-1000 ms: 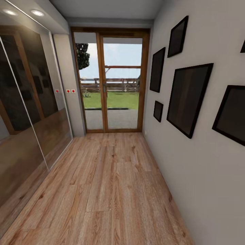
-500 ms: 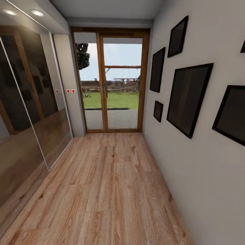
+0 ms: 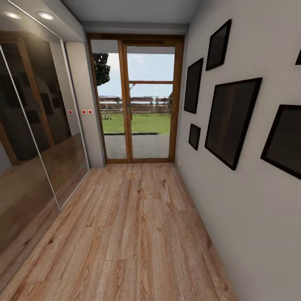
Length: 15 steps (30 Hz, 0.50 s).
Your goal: Pick up the two gym shoes and the two sandals from the corridor floor and place them onto the hallstand (shoe rack) in the corridor, making sure they are on the rack and not on the floor. Arrange them so the two gym shoes are next to each other and the two sandals are next to each other.
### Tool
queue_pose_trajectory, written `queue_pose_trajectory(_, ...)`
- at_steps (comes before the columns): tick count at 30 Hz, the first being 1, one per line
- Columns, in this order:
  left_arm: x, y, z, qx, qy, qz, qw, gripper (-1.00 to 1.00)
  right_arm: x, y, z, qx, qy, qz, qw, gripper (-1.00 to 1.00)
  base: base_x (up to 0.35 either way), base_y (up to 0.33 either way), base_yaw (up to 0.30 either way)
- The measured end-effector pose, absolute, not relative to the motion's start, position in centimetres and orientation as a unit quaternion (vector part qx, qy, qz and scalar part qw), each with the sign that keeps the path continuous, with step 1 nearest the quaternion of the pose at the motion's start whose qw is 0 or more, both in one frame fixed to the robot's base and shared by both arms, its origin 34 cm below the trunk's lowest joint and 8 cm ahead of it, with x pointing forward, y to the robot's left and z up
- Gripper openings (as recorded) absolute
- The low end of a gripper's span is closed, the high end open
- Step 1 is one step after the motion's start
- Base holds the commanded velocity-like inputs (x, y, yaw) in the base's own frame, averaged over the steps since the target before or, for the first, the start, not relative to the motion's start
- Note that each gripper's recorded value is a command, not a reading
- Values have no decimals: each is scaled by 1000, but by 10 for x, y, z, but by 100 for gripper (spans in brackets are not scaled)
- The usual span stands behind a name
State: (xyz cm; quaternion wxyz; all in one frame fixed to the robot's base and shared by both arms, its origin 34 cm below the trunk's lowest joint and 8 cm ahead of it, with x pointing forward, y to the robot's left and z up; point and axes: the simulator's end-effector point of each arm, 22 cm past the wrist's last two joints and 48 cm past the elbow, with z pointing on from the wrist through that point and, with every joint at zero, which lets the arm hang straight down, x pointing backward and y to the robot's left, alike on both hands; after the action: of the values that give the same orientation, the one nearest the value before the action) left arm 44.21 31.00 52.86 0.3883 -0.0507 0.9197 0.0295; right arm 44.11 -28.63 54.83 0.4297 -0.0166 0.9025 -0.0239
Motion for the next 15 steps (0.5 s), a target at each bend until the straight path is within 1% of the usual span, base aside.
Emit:
queue_pose_trajectory(12,444,313,530,-49,918,31,391,100,441,-288,549,-15,902,-25,430,100,-2,2,0)
queue_pose_trajectory(15,444,312,530,-49,918,31,391,100,441,-288,548,-15,902,-26,430,100,-48,82,0)
